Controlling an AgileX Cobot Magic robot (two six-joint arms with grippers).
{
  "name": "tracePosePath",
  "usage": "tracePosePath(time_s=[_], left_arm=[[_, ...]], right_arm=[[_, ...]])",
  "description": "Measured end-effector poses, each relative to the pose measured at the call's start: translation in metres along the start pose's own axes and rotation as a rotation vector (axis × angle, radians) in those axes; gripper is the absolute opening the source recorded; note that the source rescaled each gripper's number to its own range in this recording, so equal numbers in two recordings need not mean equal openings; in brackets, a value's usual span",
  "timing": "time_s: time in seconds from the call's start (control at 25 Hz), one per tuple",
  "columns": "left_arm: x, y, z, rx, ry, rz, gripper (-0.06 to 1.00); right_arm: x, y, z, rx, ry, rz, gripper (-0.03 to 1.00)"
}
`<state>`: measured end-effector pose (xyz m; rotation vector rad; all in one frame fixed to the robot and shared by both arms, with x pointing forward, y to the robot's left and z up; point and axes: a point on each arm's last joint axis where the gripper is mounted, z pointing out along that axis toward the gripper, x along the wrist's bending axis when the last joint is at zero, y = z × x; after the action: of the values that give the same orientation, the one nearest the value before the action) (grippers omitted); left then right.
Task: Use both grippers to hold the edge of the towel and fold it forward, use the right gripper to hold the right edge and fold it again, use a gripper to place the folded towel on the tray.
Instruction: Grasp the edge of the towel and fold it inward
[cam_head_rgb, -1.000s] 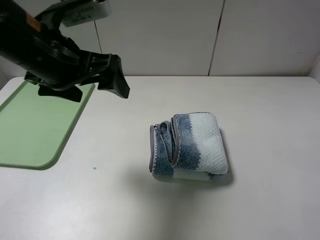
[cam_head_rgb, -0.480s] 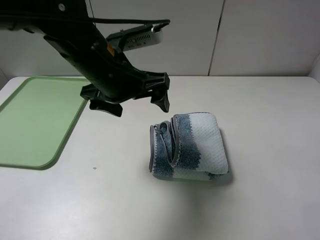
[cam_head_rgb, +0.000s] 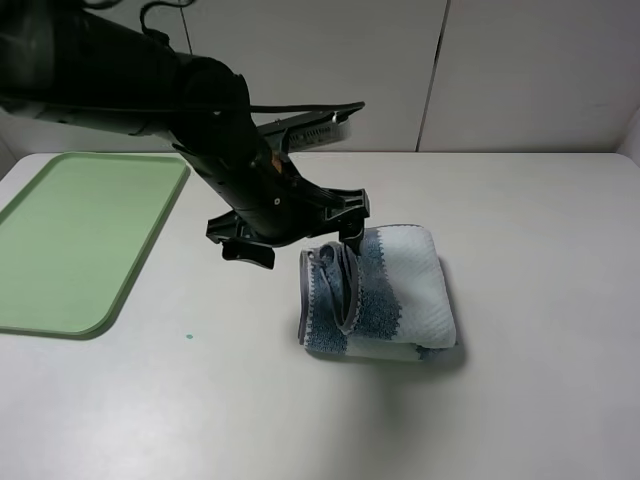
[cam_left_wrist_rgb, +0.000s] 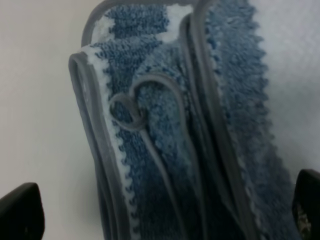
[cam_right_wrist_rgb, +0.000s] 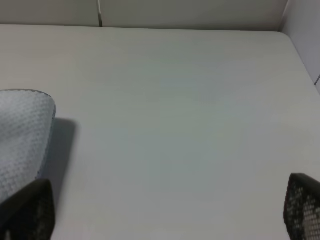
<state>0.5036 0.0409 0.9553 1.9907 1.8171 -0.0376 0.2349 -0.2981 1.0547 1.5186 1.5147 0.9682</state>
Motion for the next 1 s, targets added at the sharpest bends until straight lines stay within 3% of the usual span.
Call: tracePosePath(time_s=[0.44,1.0], left_arm=[[-0.010,0.014,0.033,0.038,0.026,-0.007,1.00],[-0.007,0.001,0.052,0.135,0.092,0.007,1.00]], right_arm=[[0.000,0.000,0.000,0.000,0.000,0.000,1.00],[0.000,0.000,0.000,0.000,0.000,0.000,1.00]])
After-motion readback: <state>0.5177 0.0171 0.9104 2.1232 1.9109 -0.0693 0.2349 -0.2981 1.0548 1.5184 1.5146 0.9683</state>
